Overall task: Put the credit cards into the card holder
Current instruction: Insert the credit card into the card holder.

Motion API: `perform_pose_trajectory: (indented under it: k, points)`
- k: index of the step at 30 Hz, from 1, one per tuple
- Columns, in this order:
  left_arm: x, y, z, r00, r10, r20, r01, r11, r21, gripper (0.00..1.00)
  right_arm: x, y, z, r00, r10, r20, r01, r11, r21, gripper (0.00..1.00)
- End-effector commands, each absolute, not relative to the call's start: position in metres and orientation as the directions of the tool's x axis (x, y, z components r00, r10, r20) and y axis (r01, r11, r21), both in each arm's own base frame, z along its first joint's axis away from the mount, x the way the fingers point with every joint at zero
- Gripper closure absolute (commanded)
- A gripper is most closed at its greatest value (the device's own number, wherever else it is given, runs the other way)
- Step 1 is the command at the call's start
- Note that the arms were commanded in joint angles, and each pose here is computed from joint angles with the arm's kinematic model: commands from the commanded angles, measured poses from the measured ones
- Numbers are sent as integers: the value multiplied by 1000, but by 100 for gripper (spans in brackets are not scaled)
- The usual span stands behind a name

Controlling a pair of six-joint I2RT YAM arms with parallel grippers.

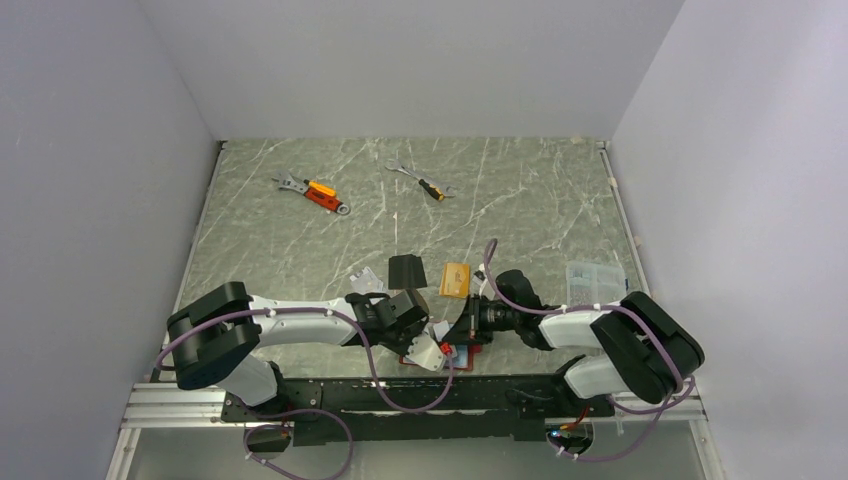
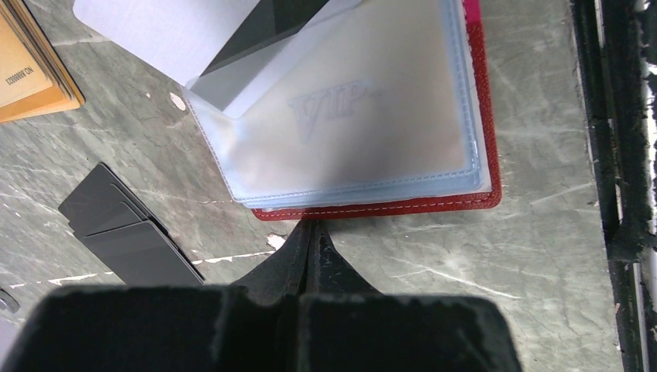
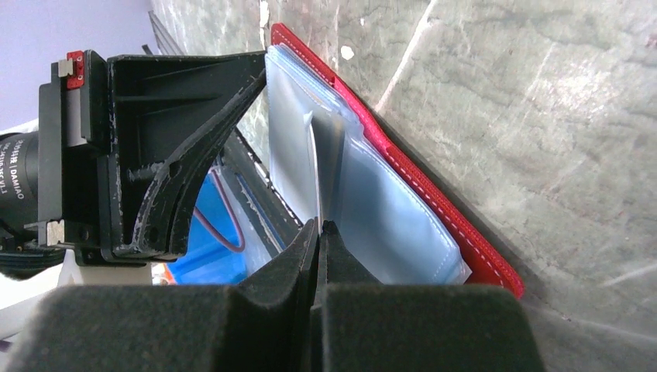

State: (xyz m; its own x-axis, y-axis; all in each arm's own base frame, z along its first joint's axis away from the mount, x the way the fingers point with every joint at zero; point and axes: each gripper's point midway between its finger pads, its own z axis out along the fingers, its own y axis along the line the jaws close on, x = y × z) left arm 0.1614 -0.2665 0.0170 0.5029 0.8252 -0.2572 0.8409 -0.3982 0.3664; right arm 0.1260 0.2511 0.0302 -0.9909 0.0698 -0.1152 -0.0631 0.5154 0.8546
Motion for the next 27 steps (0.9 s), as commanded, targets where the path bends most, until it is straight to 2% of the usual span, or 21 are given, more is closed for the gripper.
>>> perform_pose_trajectory:
  k: [1,14,27]
  points:
    - [147,-246,3,507,832,-224,848,-435,303,100,144,259,36,-977,123,-172,-86,513,854,100]
    - [100,-250,2,610,747,-264,791,-555,257,100,141,253,32,-968,169,-188,-64,556,829,100]
    - [91,-250,-7,630,734,-251,776,-583,243,100,129,255,14,-971,180,-159,-20,599,800,100]
